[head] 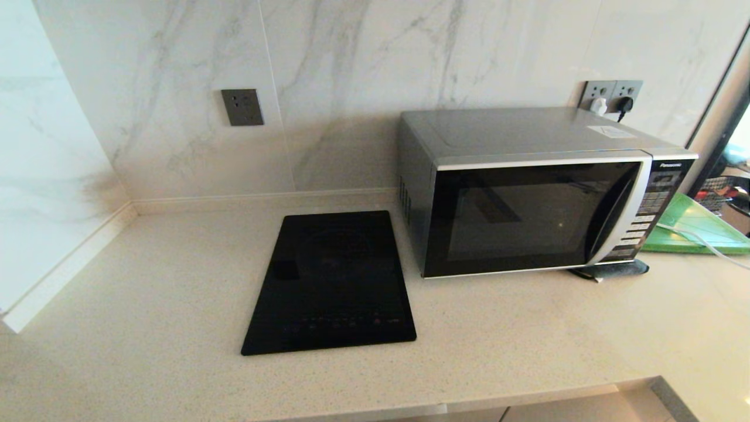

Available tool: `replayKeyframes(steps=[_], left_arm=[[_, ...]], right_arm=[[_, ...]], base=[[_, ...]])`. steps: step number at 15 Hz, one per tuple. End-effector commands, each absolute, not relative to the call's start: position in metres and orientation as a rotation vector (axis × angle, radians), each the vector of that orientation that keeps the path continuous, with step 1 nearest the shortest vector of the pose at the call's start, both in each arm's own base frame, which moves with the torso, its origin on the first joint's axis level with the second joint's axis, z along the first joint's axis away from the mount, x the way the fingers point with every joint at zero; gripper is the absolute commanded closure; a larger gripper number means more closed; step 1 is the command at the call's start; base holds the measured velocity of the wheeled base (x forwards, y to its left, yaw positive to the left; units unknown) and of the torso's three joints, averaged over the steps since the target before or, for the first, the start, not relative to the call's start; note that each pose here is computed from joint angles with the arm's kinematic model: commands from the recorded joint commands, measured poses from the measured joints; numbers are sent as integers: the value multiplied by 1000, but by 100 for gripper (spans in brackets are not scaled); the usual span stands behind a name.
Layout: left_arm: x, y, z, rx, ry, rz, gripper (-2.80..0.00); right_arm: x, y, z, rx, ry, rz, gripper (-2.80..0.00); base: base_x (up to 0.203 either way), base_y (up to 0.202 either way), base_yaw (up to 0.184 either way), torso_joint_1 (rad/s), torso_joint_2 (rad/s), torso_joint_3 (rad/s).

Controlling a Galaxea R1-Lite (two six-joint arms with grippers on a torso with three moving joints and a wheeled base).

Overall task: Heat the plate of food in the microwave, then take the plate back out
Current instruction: Open the microwave oven

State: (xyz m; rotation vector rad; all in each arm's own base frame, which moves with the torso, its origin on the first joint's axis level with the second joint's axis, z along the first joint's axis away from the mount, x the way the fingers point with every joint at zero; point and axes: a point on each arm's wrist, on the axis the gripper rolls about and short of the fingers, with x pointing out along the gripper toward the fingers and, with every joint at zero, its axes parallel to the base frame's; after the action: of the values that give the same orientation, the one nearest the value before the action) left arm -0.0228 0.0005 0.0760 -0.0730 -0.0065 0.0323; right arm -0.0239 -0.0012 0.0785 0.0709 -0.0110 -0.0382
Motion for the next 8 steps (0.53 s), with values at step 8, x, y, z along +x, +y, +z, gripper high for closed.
replayKeyframes(steps=[8], left_arm=[[-23,1,76,-74,-6,34,0]], right_arm=[[-23,-1,75,74,3,-31,0]], base=[[0,0,0,0,0,0]])
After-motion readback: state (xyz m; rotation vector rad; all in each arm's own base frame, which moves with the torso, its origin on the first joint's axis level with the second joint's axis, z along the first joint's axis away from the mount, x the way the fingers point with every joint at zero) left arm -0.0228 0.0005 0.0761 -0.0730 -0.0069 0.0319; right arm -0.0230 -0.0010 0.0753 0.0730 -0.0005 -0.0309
